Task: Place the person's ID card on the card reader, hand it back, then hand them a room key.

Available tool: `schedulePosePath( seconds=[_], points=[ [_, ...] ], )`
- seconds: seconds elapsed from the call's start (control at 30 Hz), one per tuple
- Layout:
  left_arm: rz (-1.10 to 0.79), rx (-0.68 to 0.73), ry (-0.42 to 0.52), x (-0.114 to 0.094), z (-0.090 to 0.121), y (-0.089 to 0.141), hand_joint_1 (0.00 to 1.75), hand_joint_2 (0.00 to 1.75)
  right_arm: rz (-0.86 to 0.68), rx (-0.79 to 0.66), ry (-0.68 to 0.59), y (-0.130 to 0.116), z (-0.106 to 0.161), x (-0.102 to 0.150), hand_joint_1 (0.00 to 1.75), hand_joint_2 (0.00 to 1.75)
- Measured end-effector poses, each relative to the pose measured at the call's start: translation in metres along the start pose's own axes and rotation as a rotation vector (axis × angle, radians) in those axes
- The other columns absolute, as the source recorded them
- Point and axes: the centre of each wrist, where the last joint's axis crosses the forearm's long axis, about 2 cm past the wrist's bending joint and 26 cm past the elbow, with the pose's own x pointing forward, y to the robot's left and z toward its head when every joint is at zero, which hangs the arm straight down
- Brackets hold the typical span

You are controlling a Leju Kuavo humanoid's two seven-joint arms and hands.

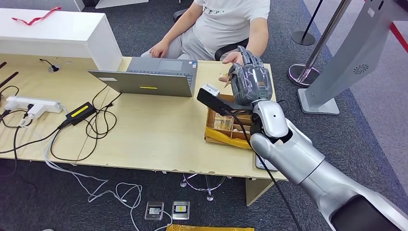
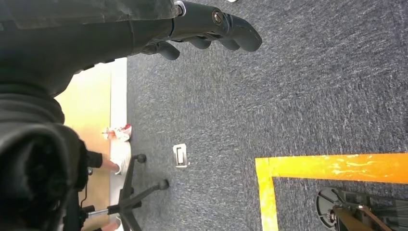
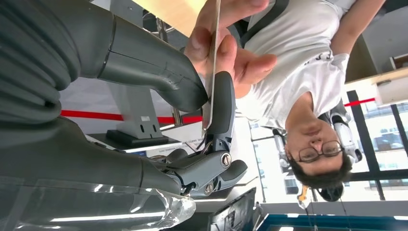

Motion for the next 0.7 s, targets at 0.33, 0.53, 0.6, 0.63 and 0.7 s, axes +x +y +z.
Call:
schedulePosePath(
  seconds=[0.33, 0.53, 0.6, 0.63, 0.7],
  points=[
    [0.004, -0.003, 0.003, 0.0, 0.0, 0.0, 0.0, 0.0, 0.003, 0.026, 0.013, 0.008, 0.002, -0.005, 0.07, 1.75],
    [0.007, -0.004, 0.005, -0.001, 0.0, 0.0, 0.0, 0.0, -0.003, 0.027, 0.024, 0.012, 0.003, -0.007, 0.0, 0.44],
    [0.007, -0.004, 0.005, -0.001, 0.0, 0.0, 0.0, 0.0, -0.003, 0.03, 0.028, 0.013, 0.003, -0.008, 0.0, 0.0],
    [0.007, -0.004, 0.005, -0.001, 0.0, 0.0, 0.0, 0.0, -0.003, 0.03, 0.03, 0.014, 0.004, -0.009, 0.0, 0.0],
    [0.008, -0.004, 0.006, -0.001, 0.0, 0.0, 0.0, 0.0, -0.001, 0.031, 0.033, 0.015, 0.004, -0.01, 0.0, 0.0]
  ],
)
